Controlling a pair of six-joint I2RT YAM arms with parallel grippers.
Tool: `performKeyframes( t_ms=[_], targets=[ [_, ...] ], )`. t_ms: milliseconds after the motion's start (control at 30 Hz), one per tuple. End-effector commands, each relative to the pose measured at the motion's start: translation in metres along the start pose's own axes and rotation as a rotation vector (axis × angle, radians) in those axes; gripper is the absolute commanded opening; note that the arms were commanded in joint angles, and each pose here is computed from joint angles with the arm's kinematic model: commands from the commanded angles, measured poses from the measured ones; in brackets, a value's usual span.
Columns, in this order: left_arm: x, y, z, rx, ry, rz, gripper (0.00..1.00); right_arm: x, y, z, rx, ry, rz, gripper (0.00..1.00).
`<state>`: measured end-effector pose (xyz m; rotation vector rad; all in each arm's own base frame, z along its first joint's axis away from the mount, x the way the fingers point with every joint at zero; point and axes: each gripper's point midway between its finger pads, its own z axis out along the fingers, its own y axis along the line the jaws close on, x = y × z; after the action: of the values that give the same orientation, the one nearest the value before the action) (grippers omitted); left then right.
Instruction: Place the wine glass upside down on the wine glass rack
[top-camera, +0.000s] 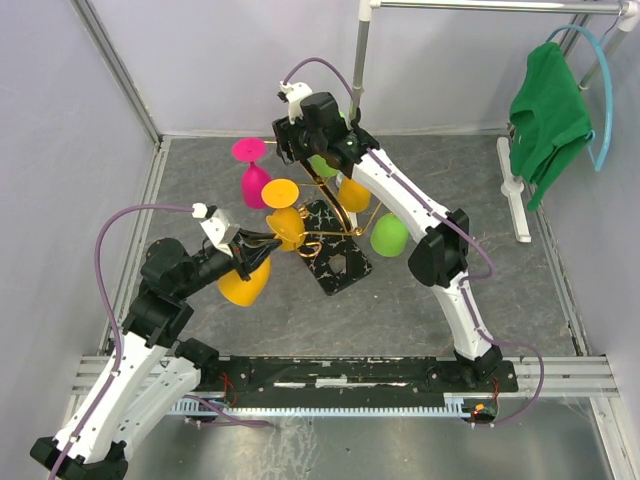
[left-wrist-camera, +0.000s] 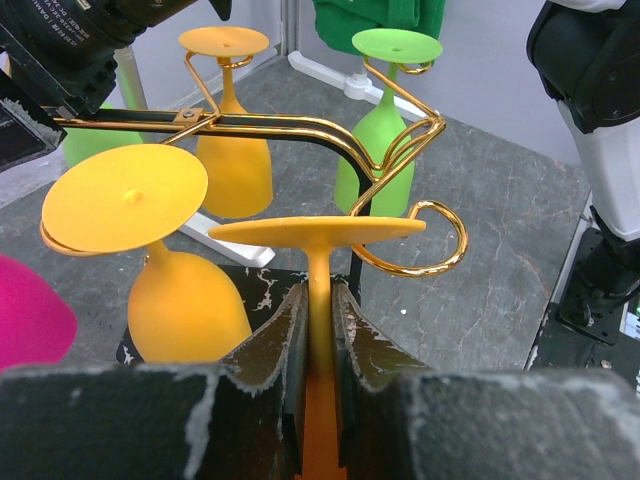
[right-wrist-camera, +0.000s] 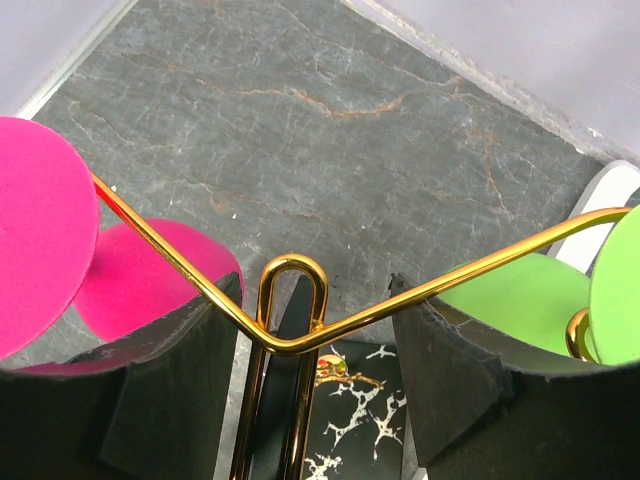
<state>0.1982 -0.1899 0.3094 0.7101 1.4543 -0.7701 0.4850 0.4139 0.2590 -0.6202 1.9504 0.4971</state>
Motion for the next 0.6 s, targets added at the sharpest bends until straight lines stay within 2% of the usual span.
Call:
performKeyframes(
  t_ms=[0, 567],
  targets=[
    [-0.025, 0.002, -0.001, -0.009, -0.055, 0.080, 0.03, -0.055, 0.009, 0.011, -0.011, -0.220, 0.024, 0.67],
    [-0.023, 0.005, -0.004, -0.038, -0.055, 0.065, 0.03, -0.083, -0.009, 0.038, 0.082, -0.412, 0.062, 0.68]
  ],
)
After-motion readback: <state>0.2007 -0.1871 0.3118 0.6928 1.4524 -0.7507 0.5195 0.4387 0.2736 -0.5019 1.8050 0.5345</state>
